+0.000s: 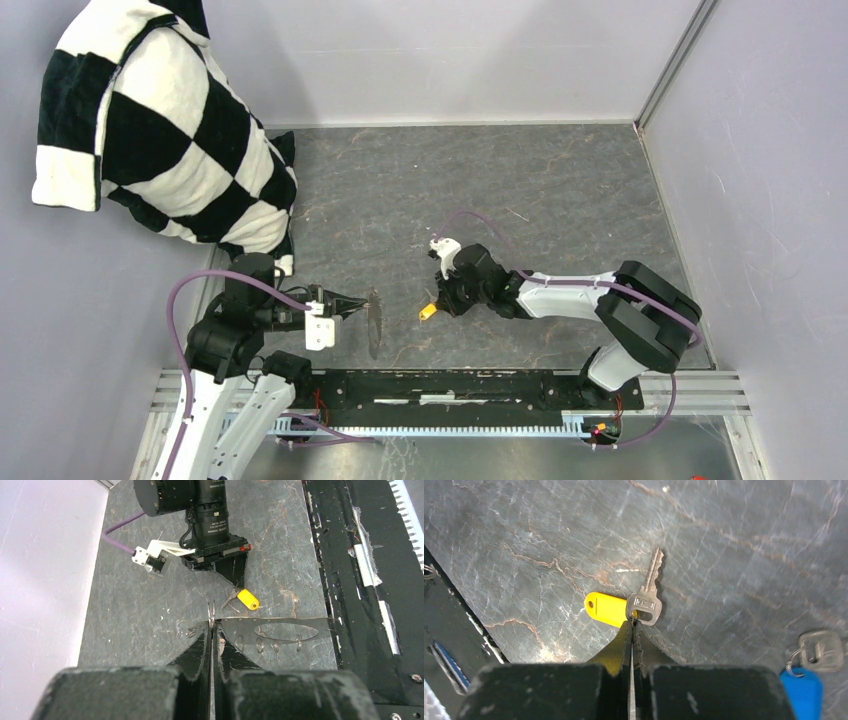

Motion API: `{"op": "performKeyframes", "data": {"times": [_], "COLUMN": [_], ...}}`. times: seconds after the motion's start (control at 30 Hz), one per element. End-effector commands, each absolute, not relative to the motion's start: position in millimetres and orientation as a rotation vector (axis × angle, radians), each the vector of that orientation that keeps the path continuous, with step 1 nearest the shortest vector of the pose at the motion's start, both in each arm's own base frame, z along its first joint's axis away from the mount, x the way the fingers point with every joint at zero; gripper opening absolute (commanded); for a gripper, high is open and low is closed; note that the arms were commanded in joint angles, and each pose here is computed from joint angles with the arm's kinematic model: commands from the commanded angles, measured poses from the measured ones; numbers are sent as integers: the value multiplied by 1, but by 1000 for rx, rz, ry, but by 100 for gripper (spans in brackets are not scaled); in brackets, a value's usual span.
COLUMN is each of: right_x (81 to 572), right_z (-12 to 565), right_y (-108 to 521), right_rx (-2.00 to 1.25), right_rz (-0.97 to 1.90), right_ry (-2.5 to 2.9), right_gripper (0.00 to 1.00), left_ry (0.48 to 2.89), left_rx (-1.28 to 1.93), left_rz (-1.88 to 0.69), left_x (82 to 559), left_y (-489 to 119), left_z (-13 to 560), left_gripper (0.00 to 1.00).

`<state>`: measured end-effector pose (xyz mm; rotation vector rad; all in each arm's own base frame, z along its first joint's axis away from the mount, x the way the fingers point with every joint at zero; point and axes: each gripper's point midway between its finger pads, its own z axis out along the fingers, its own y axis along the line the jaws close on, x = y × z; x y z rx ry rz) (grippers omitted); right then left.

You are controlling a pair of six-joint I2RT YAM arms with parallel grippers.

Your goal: Put the keys on the keyring

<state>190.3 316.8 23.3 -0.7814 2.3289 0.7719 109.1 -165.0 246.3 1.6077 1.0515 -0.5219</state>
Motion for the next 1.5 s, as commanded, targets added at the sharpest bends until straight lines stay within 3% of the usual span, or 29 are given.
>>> {"op": "performKeyframes", "data": {"times": [0.0, 0.23, 0.57, 0.63, 0.83, 1.03, 1.1, 1.13, 1.17, 1.47], "right_x": [203, 184, 170, 173, 188, 202, 206, 207, 209, 192], "right_z": [68, 81, 33, 35, 49, 110, 131, 135, 135, 103], "right_y": [334, 328, 325, 324, 324, 327, 318, 313, 308, 299], "right_rx": [-1064, -1308, -1672, -1694, -1639, -1231, -966, -886, -814, -827], "right_rz": [755, 780, 745, 718, 642, 781, 846, 857, 852, 874], "right_ry": [2060, 1873, 2038, 2025, 1986, 1818, 1784, 1781, 1806, 1869], "right_gripper": [0, 2, 5, 10, 40, 63, 75, 94, 98, 98], "left_ry": [991, 1014, 1013, 1013, 1011, 1008, 1008, 1008, 1009, 1004], "left_rx": [1618, 1603, 1599, 1599, 1600, 1602, 1601, 1601, 1601, 1604], "left_rz": [-531, -583, -584, -584, -581, -572, -570, -570, -570, -579], "left_x": [105, 103, 104, 105, 106, 107, 108, 108, 108, 110], "left_y": [-169, -171, -172, -172, -172, -172, -172, -172, -172, -173], "left_z": [253, 255, 260, 261, 262, 265, 266, 266, 266, 269], "left_gripper": [2, 2, 2, 2, 2, 2, 2, 2, 2, 2]}}
